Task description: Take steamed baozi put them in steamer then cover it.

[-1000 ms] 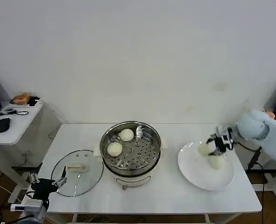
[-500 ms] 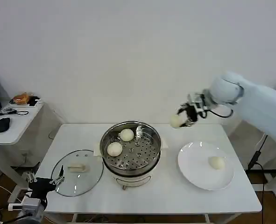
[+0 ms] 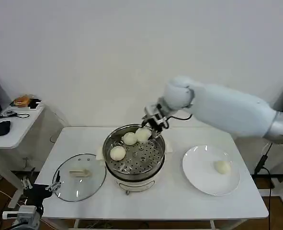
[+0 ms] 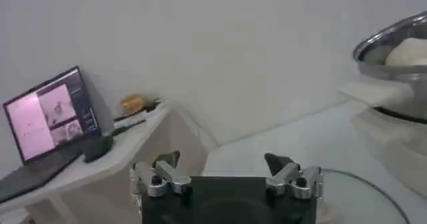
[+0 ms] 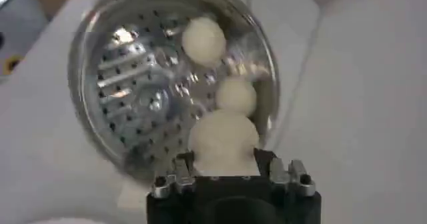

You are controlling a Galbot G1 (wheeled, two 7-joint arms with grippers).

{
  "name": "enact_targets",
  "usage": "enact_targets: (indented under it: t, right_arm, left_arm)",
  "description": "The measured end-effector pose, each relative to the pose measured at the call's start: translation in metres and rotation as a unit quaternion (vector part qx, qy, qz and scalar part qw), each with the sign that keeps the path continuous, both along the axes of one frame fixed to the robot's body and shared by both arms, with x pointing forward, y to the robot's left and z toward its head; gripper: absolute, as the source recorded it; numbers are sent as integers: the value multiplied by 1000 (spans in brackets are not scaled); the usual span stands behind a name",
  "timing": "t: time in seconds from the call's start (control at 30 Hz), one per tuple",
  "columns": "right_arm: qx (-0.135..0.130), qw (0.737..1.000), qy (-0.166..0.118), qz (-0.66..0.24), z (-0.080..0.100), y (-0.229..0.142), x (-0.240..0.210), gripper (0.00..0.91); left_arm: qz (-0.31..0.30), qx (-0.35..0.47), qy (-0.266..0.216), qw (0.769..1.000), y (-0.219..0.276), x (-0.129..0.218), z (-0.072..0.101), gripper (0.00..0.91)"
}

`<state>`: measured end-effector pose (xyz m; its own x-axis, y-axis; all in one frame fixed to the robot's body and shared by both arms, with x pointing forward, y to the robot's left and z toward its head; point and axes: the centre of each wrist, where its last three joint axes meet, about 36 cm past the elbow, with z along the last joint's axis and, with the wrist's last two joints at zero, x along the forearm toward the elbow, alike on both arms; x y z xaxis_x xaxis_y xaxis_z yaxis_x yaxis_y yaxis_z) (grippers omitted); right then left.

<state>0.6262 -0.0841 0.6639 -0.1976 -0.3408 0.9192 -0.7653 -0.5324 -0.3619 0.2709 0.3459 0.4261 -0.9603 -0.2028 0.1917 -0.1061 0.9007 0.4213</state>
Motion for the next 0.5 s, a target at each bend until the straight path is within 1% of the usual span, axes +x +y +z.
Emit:
enact_targets:
  t: [0.13, 0.23, 0.5]
  right_arm:
    - [-17, 999, 13, 38, -20, 19, -8, 635]
    - [-27, 998, 21, 60, -32, 27, -13, 635]
    - [-36, 993, 31, 108, -52, 47, -22, 635]
  left_arm:
    - [4, 1, 0, 1000, 2, -2, 0, 907]
    - [5, 1, -1, 1000, 2, -2, 1, 907]
    - [6, 1, -2, 1000, 3, -3, 2, 907]
